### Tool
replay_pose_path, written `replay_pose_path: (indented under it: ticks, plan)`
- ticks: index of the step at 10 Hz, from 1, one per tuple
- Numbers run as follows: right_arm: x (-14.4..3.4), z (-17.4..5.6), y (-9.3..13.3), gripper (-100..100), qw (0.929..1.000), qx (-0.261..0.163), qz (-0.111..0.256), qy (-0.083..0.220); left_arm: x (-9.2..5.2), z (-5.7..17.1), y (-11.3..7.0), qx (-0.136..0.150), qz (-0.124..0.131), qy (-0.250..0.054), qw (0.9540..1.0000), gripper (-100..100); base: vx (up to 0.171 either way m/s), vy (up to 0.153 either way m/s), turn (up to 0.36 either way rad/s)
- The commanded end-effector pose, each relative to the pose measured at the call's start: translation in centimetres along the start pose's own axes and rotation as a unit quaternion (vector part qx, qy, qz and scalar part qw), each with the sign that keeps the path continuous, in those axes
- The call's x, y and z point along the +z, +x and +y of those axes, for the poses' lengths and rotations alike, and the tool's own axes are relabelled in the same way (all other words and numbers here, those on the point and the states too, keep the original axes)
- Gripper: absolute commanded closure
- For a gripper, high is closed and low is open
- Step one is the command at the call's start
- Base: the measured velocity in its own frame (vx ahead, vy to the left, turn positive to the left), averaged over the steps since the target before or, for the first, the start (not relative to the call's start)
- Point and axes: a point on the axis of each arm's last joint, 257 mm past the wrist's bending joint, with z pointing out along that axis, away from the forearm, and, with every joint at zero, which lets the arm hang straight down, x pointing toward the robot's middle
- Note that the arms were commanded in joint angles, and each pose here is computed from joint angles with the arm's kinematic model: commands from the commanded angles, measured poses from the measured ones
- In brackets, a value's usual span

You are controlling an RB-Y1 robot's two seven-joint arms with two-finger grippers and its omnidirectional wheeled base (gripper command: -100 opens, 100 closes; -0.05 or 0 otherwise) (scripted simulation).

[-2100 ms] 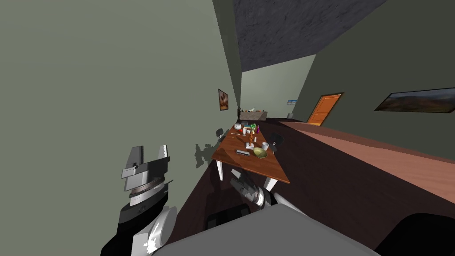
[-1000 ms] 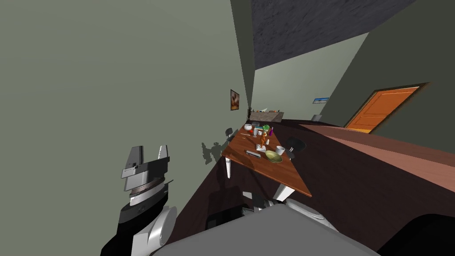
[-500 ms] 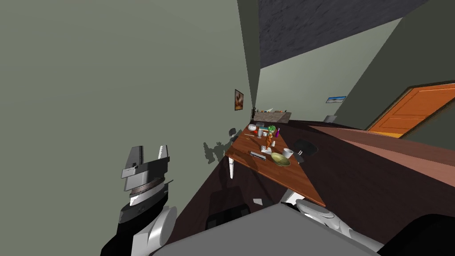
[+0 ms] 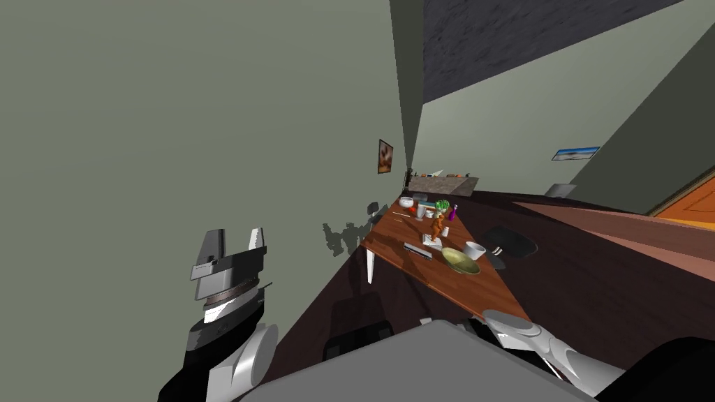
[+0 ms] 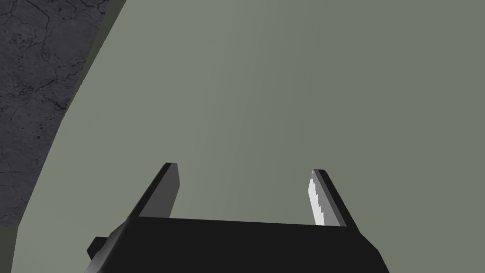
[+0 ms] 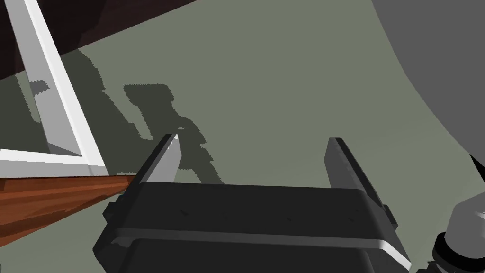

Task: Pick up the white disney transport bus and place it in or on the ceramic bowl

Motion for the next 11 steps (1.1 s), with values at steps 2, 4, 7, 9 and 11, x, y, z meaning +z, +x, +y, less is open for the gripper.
replay_pose_path:
  ticks: [2,4,7,9,11]
  plan:
    - [-3.5,-3.3,3.2,-100,0.9978,-0.007,0.054,0.037,0.0,0.0,0.0,0.000,0.000,0.000,1.0000,0,0.069,0.010,0.198]
    - [-6.6,-5.9,5.5,-100,0.9929,-0.011,0.097,0.068,0.0,0.0,0.0,0.000,0.000,0.000,1.0000,0,0.040,0.009,0.080]
    - [-9.7,-8.1,7.3,-100,0.9865,-0.015,0.133,0.094,0.0,0.0,0.0,0.000,0.000,0.000,1.0000,0,0.059,0.005,0.115]
    - [-10.6,-8.8,8.1,-100,0.9841,-0.009,0.142,0.106,0.0,0.0,0.0,0.000,0.000,0.000,1.0000,0,0.057,-0.001,0.085]
    - [-14.1,-10.9,9.8,-100,0.9743,-0.010,0.178,0.137,0.0,0.0,0.0,0.000,0.000,0.000,1.0000,0,0.077,0.004,0.177]
